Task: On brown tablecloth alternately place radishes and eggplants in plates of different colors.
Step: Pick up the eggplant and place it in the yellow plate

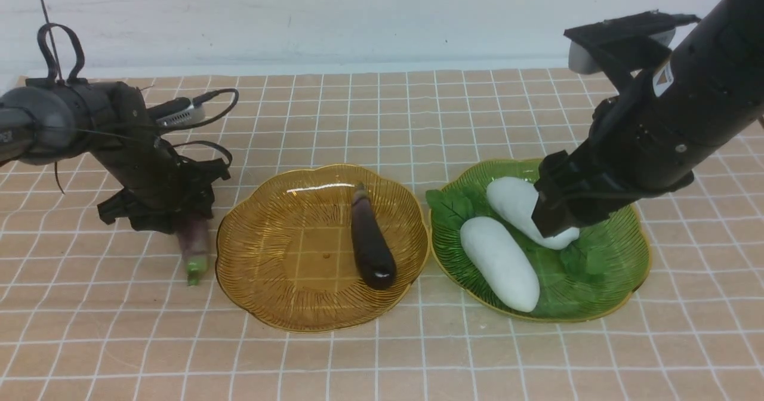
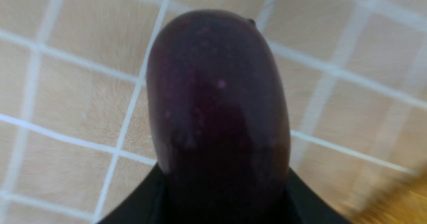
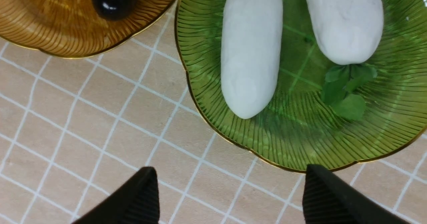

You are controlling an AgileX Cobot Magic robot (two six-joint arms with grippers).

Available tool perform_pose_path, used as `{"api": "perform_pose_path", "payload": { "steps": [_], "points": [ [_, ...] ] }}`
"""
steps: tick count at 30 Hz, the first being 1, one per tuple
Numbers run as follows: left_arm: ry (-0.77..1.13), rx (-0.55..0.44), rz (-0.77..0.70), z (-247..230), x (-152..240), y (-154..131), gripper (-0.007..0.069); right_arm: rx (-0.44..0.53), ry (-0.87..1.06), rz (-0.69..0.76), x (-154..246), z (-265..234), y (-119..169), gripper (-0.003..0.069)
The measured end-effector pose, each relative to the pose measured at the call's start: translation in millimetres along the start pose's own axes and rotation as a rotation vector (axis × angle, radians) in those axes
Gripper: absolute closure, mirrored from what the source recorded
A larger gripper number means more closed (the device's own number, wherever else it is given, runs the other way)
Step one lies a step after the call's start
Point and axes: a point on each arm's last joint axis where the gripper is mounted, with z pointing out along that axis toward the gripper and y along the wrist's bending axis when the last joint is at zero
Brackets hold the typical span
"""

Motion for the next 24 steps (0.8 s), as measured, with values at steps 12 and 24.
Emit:
{"api": "perform_pose_path", "payload": {
  "steps": [12,24],
  "points": [
    [-0.025,0.118,0.207,-85,10,-56,0.0353,0.135,0.006,-0.053,11,-3,-13,0.041],
    [0.207,0.107,0.47,-8,76,-122,0.0295,0.13,-0.156,-0.047,71,-67,-11,0.0661]
  ]
}}
